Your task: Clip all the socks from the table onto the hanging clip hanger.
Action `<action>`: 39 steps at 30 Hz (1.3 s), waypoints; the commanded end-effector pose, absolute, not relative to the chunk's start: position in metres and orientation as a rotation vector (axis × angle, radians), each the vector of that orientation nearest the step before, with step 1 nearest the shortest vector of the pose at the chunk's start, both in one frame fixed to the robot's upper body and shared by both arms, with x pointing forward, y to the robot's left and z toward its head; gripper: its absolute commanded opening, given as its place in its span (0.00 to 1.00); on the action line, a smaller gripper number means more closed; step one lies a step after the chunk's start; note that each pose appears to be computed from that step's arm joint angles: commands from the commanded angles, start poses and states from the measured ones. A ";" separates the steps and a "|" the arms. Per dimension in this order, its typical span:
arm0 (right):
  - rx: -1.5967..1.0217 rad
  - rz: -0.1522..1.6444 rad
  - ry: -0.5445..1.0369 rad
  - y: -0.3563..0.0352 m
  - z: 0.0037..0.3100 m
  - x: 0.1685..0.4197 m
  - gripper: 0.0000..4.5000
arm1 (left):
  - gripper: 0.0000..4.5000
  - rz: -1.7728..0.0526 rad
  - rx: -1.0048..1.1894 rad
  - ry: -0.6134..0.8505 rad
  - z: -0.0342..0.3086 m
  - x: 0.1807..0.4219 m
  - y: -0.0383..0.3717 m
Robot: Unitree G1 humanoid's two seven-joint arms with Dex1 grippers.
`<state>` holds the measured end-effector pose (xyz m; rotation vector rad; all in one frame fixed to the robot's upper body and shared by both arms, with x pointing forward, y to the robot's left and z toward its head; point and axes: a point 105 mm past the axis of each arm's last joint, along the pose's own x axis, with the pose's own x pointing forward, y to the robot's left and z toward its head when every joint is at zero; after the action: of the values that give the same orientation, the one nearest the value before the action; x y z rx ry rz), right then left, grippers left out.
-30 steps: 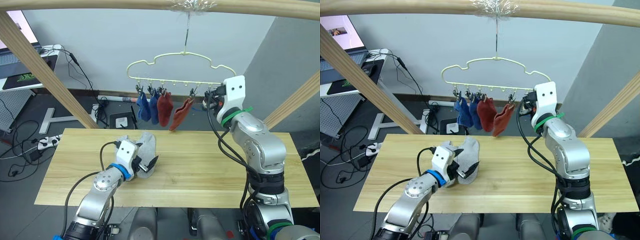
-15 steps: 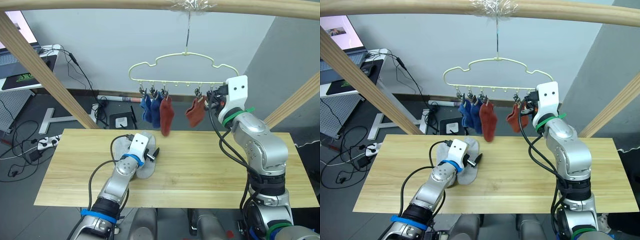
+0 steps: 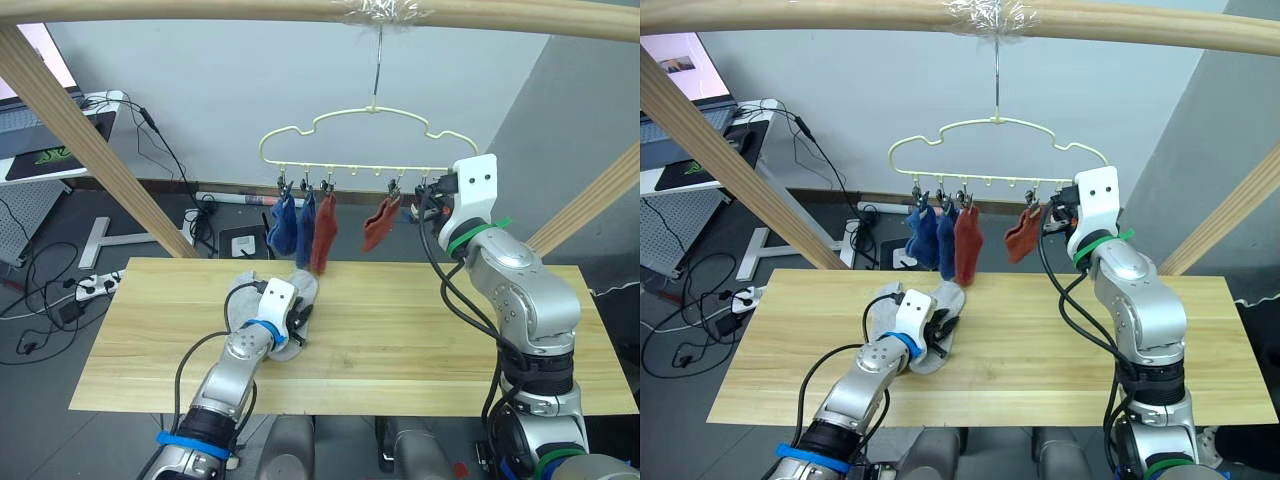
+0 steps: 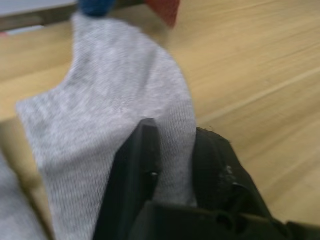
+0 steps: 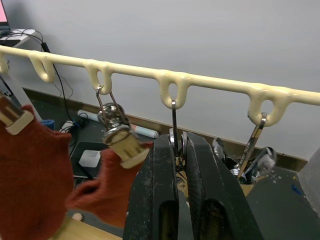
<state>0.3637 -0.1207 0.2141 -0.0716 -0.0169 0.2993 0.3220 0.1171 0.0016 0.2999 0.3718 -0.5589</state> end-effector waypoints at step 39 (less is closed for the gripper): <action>0.610 0.326 0.296 -0.135 0.243 0.368 0.00 | 0.01 -0.803 -0.127 -0.336 0.172 0.312 -0.011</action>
<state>0.3686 -0.1318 0.2386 0.6032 0.3099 0.3397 0.3164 -0.0038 0.1578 -0.1176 -0.2764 -0.7696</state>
